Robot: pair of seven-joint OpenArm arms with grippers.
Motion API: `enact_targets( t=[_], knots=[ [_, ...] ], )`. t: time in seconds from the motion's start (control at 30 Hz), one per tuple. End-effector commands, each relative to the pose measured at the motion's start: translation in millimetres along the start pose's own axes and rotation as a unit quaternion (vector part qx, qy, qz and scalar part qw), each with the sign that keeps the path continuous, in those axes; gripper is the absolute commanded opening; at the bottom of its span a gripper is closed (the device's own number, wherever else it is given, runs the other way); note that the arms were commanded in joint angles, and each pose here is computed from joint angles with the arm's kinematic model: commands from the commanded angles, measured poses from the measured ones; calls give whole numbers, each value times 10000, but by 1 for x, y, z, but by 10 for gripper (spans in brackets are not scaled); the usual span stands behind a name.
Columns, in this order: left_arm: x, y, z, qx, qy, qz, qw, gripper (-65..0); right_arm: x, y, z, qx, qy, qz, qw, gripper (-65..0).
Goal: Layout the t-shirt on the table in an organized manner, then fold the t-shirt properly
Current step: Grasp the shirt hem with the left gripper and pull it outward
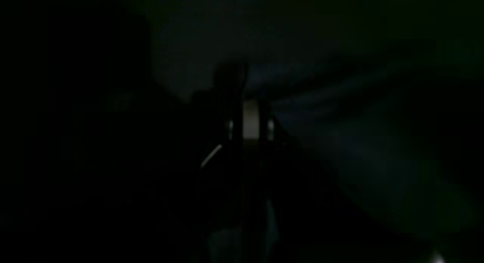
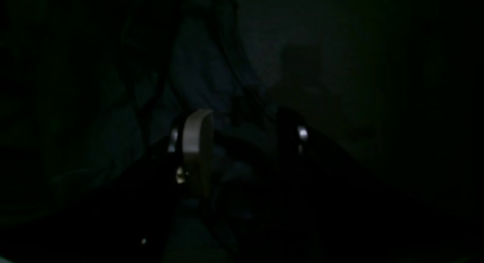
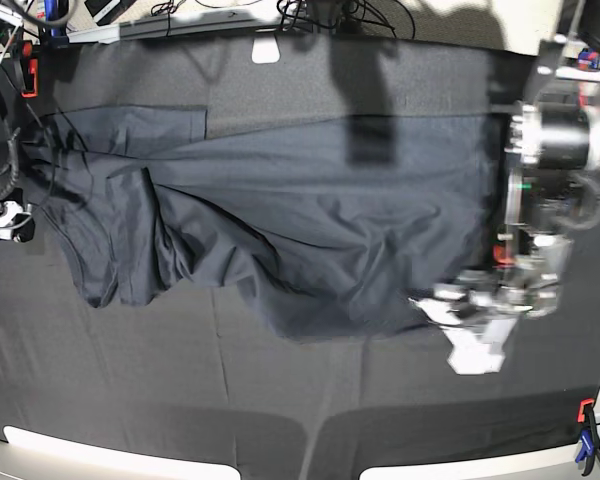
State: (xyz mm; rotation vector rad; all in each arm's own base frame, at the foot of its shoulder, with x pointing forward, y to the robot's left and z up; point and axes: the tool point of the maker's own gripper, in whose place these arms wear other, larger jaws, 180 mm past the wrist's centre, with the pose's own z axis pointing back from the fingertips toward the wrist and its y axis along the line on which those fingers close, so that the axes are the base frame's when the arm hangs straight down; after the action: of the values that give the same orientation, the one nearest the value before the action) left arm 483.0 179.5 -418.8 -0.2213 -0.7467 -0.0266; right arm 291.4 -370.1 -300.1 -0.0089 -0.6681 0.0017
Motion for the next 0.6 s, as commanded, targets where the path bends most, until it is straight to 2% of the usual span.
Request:
enact_targets(
  t=[0.0,0.17,0.33,0.4,0.5,0.53,0.57],
  knots=[
    [32,21,10,344,-351,-110,9987,-650,22,-3,10,19,-343,102,9994,-381],
    [46,88,33,1387,-648,-179,9880,-650,27,5,11,227,-486,30,9986,-381],
    [67,138,62,2153,-1147,-121,9697,-650,28,5,11,226,-521,34,9984,-381],
    [70,148,69,2277,-1189,-125,9664,-650,29,5,11,231,-550,34,9982,-381],
    [70,149,71,2285,-1099,-103,9673,-650,35,12,8,319,-750,23,9967,-380],
    [69,149,71,2276,-1049,-96,9680,-628,37,18,6,410,-812,60,9958,-380],
    [70,146,70,2241,-1020,-105,9692,-571,39,25,3,518,-862,104,9949,-380]
  ],
)
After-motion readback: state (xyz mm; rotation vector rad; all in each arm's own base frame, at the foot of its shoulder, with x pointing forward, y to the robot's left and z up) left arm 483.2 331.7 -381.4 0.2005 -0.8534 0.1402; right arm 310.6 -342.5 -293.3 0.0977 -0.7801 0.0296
